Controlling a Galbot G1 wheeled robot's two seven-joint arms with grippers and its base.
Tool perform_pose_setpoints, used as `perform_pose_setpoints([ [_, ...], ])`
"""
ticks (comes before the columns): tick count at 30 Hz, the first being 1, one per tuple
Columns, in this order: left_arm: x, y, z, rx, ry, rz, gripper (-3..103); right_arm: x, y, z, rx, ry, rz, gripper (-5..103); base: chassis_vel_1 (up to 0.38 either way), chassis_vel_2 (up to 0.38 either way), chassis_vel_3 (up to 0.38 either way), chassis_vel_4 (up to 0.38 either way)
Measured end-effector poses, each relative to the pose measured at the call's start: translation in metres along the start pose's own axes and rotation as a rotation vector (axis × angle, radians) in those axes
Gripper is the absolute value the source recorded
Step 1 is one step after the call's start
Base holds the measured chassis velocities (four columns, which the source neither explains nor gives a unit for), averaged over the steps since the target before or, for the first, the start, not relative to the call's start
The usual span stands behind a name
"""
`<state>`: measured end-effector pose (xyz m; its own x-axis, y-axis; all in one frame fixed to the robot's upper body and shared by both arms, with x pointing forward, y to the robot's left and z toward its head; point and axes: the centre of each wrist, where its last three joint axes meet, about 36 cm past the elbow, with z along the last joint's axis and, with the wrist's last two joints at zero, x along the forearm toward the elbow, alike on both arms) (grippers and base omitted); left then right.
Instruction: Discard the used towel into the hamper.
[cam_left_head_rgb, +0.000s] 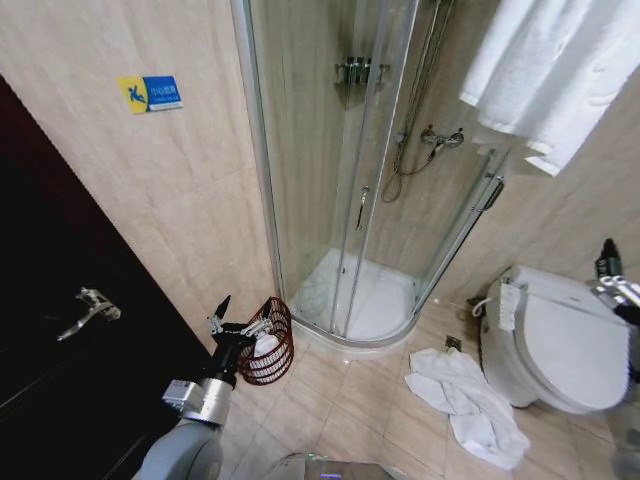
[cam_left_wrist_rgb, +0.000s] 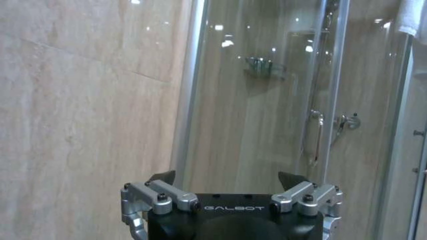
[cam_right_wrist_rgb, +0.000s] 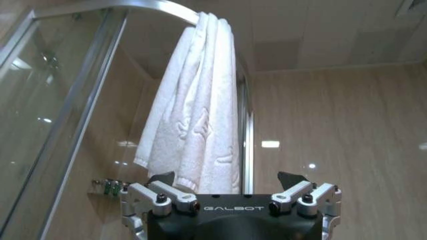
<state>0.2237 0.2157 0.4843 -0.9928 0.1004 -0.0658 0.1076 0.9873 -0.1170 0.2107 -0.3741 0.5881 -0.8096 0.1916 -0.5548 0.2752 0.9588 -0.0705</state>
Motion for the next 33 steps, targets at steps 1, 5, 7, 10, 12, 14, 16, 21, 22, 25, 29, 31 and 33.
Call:
perform_pose_setpoints([
  [1,0.000,0.000,0.000,0.000,0.000,0.000,100,-0.001,0.000,0.000,-0.001,-0.002,-0.002,100,-0.100,-0.100,0.131,0.121],
  [5,0.000,0.000,0.000,0.000,0.000,0.000,100,-0.005,0.006,0.002,-0.017,-0.008,-0.026,100,-0.128,-0.133,0.146,0.141],
  [7,0.000,0.000,0.000,0.000,0.000,0.000,100,-0.007,0.009,0.004,-0.023,-0.010,-0.034,100,-0.194,-0.164,0.186,0.189],
  [10,0.000,0.000,0.000,0.000,0.000,0.000,100,-0.007,0.014,0.006,-0.029,-0.007,-0.040,100,-0.198,-0.195,0.202,0.198],
  [12,0.000,0.000,0.000,0.000,0.000,0.000,100,-0.007,0.016,0.008,-0.032,-0.004,-0.044,100,-0.234,-0.239,0.221,0.229],
  [14,0.000,0.000,0.000,0.000,0.000,0.000,100,-0.006,0.018,0.009,-0.030,-0.001,-0.047,100,-0.273,-0.256,0.235,0.239],
  [16,0.000,0.000,0.000,0.000,0.000,0.000,100,-0.006,0.018,0.009,-0.030,-0.001,-0.047,100,-0.296,-0.273,0.249,0.289],
  [21,0.000,0.000,0.000,0.000,0.000,0.000,100,-0.008,0.017,0.008,-0.017,-0.019,-0.049,100,-0.284,-0.295,0.299,0.294],
  [22,0.000,0.000,0.000,0.000,0.000,0.000,100,-0.008,0.017,0.008,-0.017,-0.025,-0.051,100,-0.299,-0.281,0.311,0.308],
  [25,0.000,0.000,0.000,0.000,0.000,0.000,100,-0.009,0.018,0.008,-0.017,-0.044,-0.057,100,-0.280,-0.282,0.300,0.276],
  [29,0.000,0.000,0.000,0.001,0.000,0.001,100,-0.011,0.022,0.010,-0.018,-0.068,-0.070,100,-0.217,-0.202,0.217,0.105],
  [31,0.000,0.000,0.000,0.001,0.000,0.001,100,-0.011,0.024,0.011,-0.022,-0.073,-0.074,100,-0.074,-0.144,0.115,0.026],
  [33,0.000,0.000,0.000,0.000,0.000,0.000,100,-0.012,0.027,0.012,-0.028,-0.081,-0.078,100,0.036,-0.036,0.050,0.047],
])
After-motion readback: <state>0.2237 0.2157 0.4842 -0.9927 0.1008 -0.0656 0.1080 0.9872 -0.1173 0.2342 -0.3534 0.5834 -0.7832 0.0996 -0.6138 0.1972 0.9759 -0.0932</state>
